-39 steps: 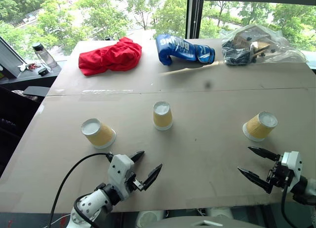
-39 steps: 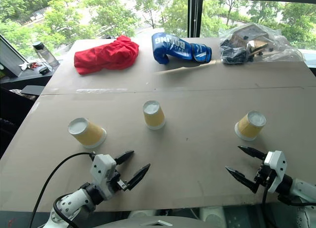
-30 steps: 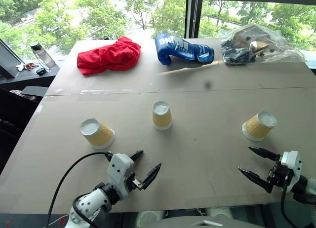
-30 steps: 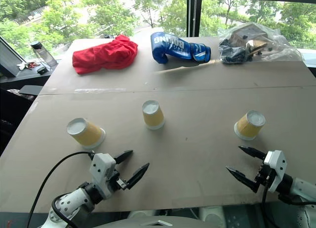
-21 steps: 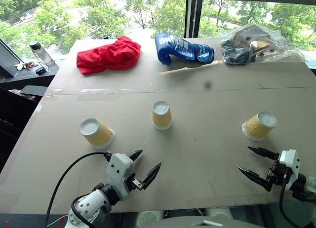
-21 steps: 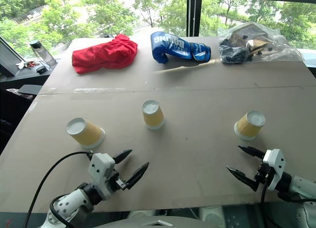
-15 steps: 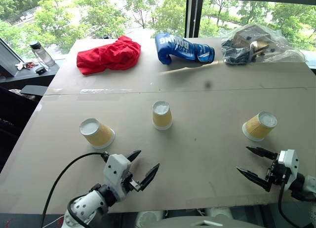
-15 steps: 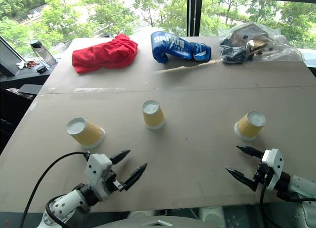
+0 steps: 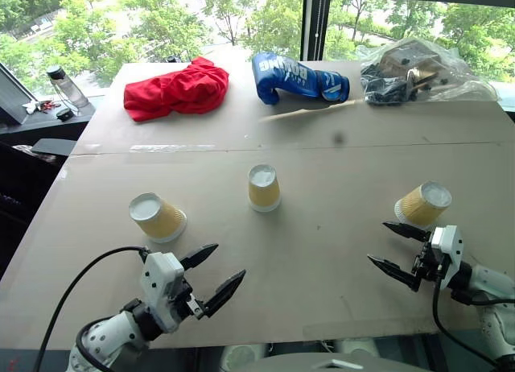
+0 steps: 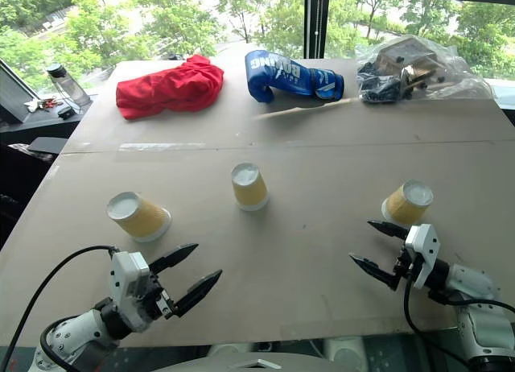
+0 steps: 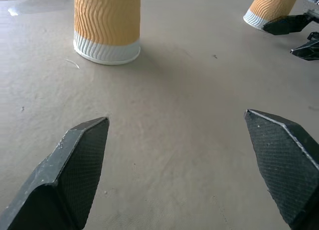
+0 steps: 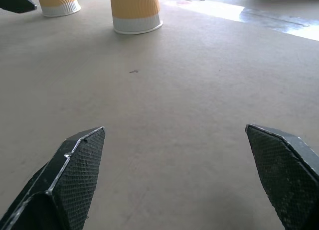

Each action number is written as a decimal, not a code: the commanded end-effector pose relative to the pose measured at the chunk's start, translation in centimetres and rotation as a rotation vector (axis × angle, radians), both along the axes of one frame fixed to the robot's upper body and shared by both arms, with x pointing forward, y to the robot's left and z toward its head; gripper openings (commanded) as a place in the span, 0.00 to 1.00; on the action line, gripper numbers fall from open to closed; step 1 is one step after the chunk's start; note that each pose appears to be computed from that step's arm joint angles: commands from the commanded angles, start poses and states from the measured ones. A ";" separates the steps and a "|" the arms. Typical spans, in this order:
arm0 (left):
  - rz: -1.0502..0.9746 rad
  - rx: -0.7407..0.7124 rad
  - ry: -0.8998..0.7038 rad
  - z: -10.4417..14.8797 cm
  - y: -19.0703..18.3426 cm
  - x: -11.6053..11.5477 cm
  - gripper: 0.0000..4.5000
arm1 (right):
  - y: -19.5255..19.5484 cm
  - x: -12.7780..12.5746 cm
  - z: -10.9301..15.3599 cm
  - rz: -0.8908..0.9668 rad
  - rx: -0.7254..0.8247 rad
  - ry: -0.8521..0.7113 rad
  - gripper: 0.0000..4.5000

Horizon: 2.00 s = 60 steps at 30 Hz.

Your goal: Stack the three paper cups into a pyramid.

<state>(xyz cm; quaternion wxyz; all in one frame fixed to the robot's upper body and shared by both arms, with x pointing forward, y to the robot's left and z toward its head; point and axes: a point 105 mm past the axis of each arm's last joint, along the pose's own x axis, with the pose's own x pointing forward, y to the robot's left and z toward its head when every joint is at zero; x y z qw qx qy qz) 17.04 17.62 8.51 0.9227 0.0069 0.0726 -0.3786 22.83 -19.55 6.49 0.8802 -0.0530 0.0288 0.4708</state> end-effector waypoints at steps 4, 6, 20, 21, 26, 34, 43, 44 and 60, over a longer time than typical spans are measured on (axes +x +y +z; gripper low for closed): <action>-0.163 -0.006 -0.086 2.5 -0.7 -0.1 1.00 | -1.8 -2.2 0.4 0.017 0.015 -0.001 0.99; -0.213 -0.005 -0.107 3.4 -1.0 0.2 1.00 | -2.5 -2.9 0.6 -0.019 0.023 0.000 0.99; -0.512 0.039 -0.166 8.7 -3.0 2.1 1.00 | -6.5 -0.9 4.5 -0.374 0.004 -0.127 0.99; -0.518 0.044 -0.173 9.0 -3.0 2.2 1.00 | -6.3 -0.5 5.0 -0.379 0.012 -0.143 0.99; -0.534 0.051 -0.192 10.2 -3.3 2.4 1.00 | -5.9 0.9 6.7 -0.423 0.059 -0.190 0.99; -0.533 0.049 -0.197 10.6 -3.7 2.4 1.00 | -7.1 2.3 6.8 -0.502 0.098 -0.206 0.99; -0.510 0.036 -0.206 10.9 -3.8 2.6 1.00 | -8.8 1.8 4.8 -0.547 0.068 -0.159 0.99; -0.510 0.035 -0.208 11.0 -3.9 2.6 1.00 | -8.9 1.9 4.9 -0.555 0.073 -0.162 0.99; -0.524 0.022 -0.258 12.9 -5.2 2.9 1.00 | -8.3 6.0 5.8 -0.584 0.124 -0.200 0.99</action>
